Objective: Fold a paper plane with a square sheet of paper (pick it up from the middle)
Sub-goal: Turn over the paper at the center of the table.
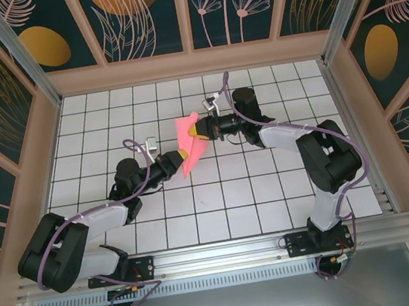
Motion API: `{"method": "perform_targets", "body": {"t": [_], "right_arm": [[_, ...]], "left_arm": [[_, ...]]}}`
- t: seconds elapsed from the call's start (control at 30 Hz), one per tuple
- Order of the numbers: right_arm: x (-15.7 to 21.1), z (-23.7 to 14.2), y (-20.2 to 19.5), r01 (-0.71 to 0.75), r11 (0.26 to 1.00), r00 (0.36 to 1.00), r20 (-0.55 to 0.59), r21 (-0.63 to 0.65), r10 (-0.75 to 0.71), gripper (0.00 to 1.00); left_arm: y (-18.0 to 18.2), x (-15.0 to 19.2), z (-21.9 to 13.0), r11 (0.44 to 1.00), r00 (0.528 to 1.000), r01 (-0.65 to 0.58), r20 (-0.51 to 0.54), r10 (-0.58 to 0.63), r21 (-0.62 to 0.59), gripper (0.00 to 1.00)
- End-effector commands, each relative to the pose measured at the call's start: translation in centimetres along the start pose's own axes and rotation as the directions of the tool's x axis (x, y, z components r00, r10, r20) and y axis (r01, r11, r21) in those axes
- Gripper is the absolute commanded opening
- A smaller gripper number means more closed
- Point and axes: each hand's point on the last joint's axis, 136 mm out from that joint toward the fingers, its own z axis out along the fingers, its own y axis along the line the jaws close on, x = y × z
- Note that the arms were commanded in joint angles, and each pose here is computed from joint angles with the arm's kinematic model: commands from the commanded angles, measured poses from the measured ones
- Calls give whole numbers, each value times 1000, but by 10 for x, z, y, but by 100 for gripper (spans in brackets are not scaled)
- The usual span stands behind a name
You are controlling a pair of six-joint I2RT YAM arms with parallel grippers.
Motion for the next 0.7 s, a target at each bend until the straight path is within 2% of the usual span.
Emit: {"method": "perform_targets", "body": {"t": [0.0, 0.2, 0.3, 0.33, 0.4, 0.47, 0.6, 0.67], "right_arm": [[-6, -2, -4, 30, 999, 1000, 3, 29, -30, 11], [-20, -24, -21, 42, 982, 994, 90, 182, -59, 41], [-33, -46, -38, 37, 939, 979, 174, 342, -102, 55], [-36, -55, -45, 30, 914, 972, 202, 405, -121, 58], [-41, -70, -56, 16, 859, 955, 245, 511, -164, 63], [-43, -86, -65, -8, 804, 937, 286, 594, -201, 66], [-42, -112, -74, -55, 724, 900, 348, 688, -262, 70], [-41, -121, -77, -76, 698, 884, 371, 712, -283, 71]], "left_arm": [[-13, -6, 0, 998, 998, -55, 11, 54, 42, 11], [-2, -7, 1, 995, 995, -94, 9, 95, -32, 4], [23, -12, -2, 970, 989, -142, -1, 145, -200, 4], [36, -17, -5, 942, 985, -166, -1, 173, -293, 3], [56, -30, -17, 860, 972, -211, -7, 234, -465, 3], [71, -46, -37, 737, 956, -240, -20, 294, -632, 2], [82, -71, -72, 498, 925, -255, -59, 375, -829, 2], [86, -80, -87, 359, 908, -255, -95, 407, -898, 2]]}}
